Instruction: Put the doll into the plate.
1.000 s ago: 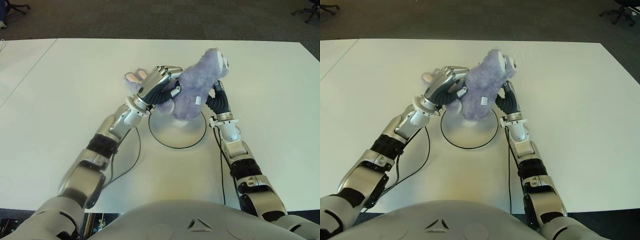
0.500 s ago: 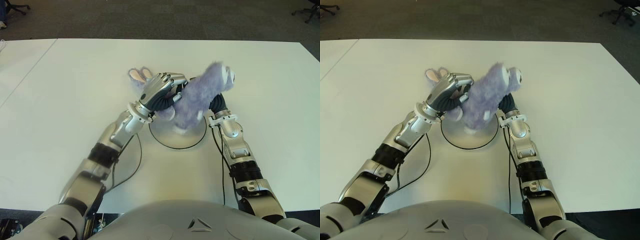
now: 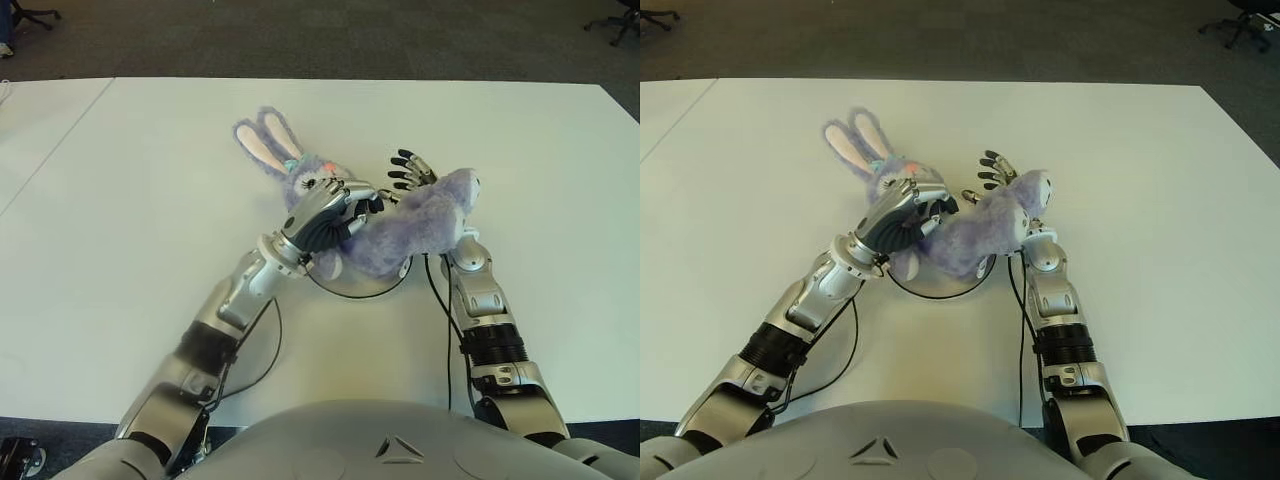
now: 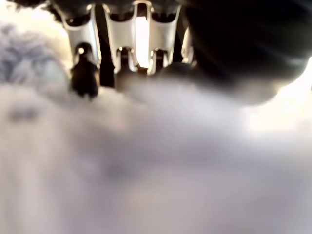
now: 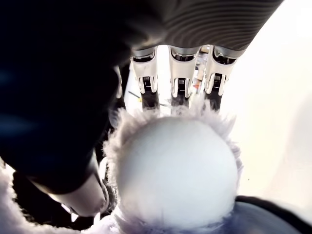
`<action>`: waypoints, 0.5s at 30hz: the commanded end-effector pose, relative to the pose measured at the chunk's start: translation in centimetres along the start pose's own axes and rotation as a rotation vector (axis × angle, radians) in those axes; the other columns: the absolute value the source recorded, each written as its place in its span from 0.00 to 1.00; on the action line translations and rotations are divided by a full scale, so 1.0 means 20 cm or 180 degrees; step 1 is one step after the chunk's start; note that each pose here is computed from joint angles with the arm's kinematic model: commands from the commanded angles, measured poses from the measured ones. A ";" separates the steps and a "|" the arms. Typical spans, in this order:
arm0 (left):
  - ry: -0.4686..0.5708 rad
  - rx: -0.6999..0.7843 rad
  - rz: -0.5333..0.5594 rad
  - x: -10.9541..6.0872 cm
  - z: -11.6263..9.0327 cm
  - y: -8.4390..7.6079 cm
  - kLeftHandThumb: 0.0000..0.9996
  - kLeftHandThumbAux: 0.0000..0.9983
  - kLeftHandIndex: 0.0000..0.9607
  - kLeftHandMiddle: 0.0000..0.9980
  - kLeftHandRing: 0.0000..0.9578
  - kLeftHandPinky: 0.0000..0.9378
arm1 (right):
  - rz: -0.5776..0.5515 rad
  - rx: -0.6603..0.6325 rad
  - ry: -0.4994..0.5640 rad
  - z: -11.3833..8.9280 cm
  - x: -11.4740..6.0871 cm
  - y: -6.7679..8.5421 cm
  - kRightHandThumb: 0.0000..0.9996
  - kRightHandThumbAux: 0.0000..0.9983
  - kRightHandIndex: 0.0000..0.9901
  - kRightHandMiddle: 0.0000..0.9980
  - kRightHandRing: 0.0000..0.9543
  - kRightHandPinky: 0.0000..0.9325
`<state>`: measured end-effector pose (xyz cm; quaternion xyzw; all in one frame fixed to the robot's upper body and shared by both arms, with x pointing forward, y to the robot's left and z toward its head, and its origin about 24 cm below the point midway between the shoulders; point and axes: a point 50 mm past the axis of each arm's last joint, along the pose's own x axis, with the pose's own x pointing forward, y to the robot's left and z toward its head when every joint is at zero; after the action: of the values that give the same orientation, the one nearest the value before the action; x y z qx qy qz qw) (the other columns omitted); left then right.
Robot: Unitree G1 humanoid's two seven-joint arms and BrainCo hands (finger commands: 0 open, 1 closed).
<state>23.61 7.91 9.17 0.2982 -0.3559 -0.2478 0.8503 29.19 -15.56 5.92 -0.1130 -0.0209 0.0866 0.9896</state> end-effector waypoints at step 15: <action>0.0529 -0.0449 0.0070 -0.18 -0.02 -0.05 0.73 0.69 0.45 0.72 0.78 0.79 | -0.0134 0.0124 0.0144 -0.02 -0.01 -0.03 0.20 0.81 0.08 0.12 0.19 0.25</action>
<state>21.92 9.12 8.14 0.2598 -0.3062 -0.2348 0.8852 29.23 -15.88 5.94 -0.1052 -0.0101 0.0738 0.9917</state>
